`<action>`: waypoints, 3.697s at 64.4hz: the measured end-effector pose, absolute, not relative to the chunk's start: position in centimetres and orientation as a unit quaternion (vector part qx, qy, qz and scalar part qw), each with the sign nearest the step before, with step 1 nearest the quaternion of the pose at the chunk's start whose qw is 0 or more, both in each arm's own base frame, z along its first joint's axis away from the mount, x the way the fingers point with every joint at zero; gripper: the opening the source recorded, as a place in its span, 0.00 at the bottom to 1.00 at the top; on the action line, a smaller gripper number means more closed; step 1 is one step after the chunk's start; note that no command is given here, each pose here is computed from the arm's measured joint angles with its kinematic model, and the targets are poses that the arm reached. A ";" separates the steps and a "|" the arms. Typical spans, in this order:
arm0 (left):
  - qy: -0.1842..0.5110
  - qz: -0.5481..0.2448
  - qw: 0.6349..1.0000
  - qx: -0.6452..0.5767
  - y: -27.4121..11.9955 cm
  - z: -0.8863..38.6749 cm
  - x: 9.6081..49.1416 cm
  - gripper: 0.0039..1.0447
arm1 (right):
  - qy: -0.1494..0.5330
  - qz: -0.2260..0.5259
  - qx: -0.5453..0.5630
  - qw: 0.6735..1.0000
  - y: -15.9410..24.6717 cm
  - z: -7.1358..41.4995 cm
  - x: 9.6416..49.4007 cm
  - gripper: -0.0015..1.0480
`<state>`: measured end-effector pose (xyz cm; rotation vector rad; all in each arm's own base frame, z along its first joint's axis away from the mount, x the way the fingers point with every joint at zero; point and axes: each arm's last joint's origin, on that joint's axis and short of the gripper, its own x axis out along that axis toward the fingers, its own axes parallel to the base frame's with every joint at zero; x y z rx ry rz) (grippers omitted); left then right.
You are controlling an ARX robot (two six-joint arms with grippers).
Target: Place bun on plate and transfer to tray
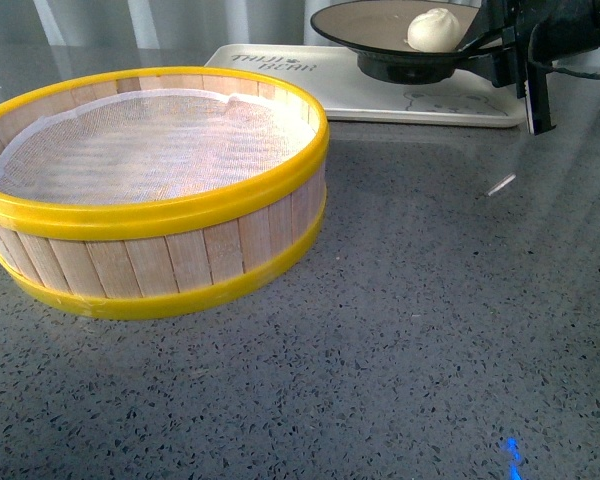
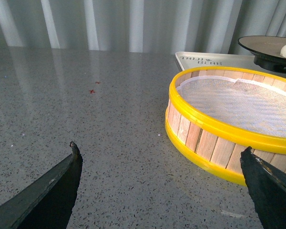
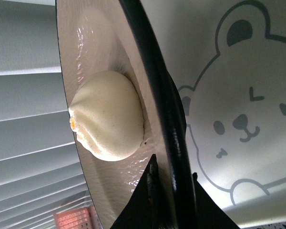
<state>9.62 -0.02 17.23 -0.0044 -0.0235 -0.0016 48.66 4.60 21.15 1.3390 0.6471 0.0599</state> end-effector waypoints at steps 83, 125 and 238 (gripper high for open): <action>-0.012 -0.001 1.000 -0.002 0.0 17.2 9.6 0.94 | 0.250 0.001 0.641 0.725 1.8 22.4 45.1 0.91; -0.012 -0.001 1.000 -0.002 0.0 17.2 9.6 0.94 | -0.010 -0.004 0.080 0.997 -4.4 25.2 19.8 0.65; -0.012 -0.001 1.000 -0.002 0.0 17.2 9.6 0.94 | -0.004 -0.001 0.002 1.000 0.0 16.8 10.9 0.02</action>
